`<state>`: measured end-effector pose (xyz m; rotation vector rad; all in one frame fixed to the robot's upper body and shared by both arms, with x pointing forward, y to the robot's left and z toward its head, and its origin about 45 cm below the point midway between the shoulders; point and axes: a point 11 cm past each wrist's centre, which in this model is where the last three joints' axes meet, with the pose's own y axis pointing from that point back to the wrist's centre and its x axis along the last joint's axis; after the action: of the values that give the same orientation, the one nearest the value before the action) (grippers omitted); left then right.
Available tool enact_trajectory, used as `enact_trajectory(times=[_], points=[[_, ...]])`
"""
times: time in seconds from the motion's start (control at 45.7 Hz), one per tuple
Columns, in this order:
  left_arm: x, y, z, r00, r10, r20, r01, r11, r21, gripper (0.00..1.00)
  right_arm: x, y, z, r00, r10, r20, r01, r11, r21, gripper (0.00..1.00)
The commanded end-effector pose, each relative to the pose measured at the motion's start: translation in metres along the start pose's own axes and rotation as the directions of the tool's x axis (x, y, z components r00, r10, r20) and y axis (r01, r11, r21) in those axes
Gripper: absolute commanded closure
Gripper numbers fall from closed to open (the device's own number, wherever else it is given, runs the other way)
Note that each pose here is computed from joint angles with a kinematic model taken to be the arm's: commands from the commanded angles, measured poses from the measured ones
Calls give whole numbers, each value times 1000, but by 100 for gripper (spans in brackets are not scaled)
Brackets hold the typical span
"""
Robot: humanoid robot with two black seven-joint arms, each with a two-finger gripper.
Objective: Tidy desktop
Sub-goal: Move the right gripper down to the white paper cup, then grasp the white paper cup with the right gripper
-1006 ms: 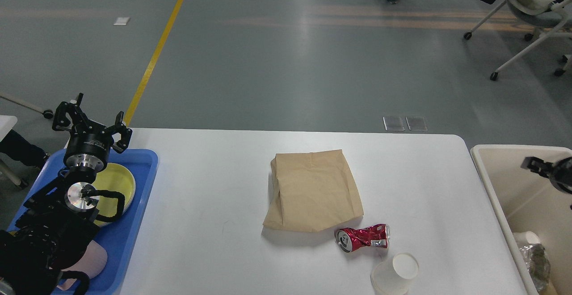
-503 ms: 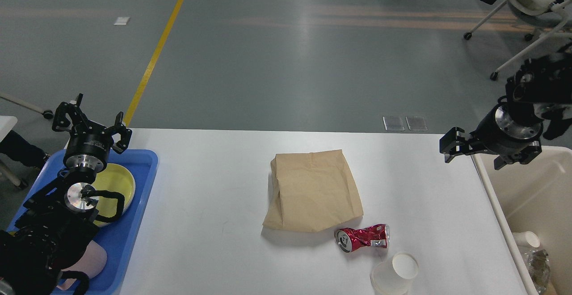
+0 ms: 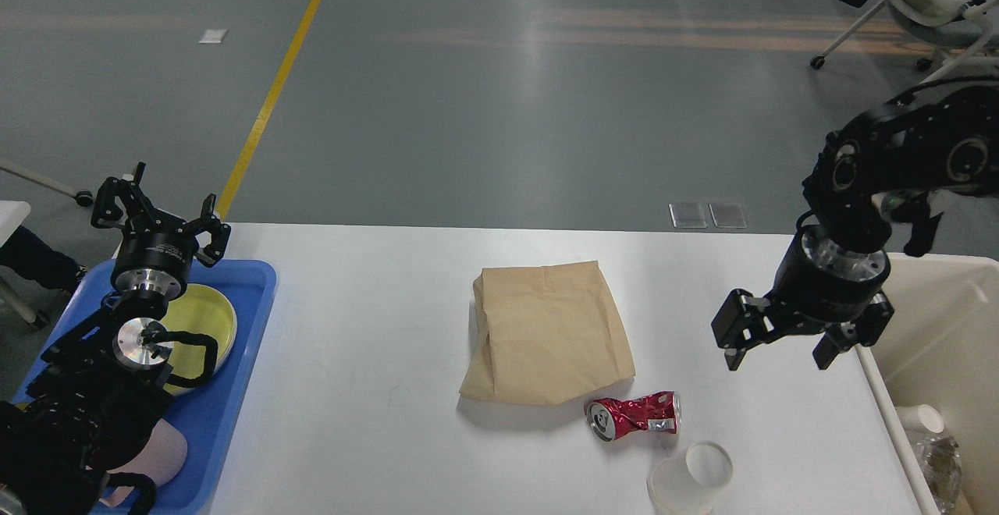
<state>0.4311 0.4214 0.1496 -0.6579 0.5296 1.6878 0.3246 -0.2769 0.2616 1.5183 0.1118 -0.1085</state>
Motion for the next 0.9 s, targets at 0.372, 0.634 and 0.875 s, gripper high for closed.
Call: enact_trajectory(times=[0.372, 0.634, 0.875], points=[[0, 0, 0, 1000, 0, 0, 0, 1000, 0, 4, -21, -93, -38, 996, -89, -19, 91, 991, 99, 0], [0, 0, 0, 1000, 0, 0, 0, 1000, 0, 4, -23, -120, -32, 993, -115, 5, 114, 990, 84, 0], [0, 0, 0, 1000, 0, 0, 0, 1000, 0, 4, -33, -137, -37, 988, -152, -6, 152, 985, 82, 0]])
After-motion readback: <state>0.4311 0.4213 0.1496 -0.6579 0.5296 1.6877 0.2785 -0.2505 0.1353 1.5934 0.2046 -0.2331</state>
